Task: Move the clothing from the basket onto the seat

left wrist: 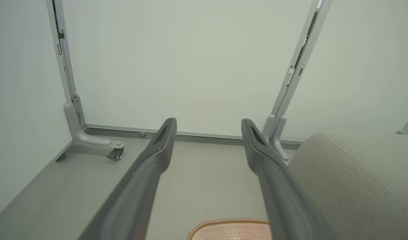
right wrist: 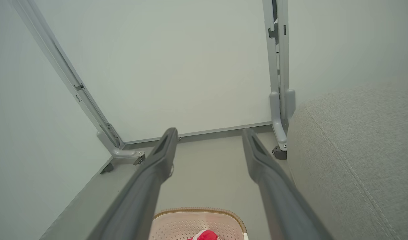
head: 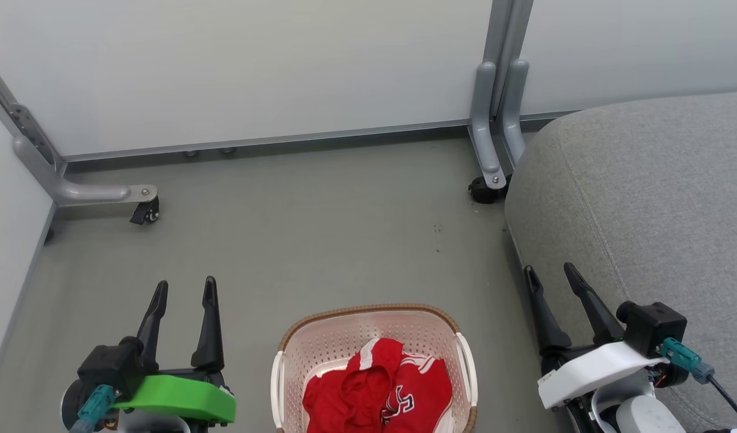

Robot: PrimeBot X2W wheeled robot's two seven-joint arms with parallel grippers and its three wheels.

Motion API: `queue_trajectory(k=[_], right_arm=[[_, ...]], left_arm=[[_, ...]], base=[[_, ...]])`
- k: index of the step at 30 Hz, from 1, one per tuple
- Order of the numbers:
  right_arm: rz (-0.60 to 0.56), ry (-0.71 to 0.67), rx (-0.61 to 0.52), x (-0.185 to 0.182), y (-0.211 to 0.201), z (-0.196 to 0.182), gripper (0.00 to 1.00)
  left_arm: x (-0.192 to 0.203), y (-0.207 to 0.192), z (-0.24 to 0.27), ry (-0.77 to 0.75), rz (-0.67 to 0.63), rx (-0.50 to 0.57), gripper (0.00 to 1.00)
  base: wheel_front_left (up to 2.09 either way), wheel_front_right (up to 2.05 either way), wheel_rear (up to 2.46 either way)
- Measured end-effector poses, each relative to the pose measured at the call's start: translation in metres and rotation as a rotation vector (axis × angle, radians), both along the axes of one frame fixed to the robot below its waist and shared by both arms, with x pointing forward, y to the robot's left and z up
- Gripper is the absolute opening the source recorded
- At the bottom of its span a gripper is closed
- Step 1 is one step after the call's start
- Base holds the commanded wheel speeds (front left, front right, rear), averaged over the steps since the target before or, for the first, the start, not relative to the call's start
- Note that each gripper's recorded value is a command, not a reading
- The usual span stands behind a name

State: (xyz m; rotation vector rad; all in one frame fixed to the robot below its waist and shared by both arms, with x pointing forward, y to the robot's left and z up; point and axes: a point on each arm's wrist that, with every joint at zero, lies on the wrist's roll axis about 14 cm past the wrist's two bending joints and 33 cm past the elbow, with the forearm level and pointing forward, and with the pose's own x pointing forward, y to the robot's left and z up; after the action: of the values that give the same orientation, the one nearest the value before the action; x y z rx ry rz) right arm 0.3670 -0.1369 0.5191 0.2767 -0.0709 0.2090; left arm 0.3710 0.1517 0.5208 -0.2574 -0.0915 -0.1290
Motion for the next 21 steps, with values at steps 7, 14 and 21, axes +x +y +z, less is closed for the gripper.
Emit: queue_trajectory(k=[7,14,21], right_arm=[[0.002,-0.02,-0.04,-0.002,0.001,0.001,1.0],[0.005,-0.034,-0.076,-0.005,0.003,0.002,1.0],[0.01,-0.057,-0.112,-0.008,0.004,0.004,1.0]], left_arm=[[-0.001,-0.002,-0.003,-0.004,-0.007,0.053,1.0],[-0.003,-0.004,-0.008,0.003,-0.013,0.085,1.0],[-0.006,-0.008,-0.011,0.002,-0.027,0.119,1.0]], base=[[0.0,0.0,0.0],[0.0,0.0,0.0],[0.0,0.0,0.0]])
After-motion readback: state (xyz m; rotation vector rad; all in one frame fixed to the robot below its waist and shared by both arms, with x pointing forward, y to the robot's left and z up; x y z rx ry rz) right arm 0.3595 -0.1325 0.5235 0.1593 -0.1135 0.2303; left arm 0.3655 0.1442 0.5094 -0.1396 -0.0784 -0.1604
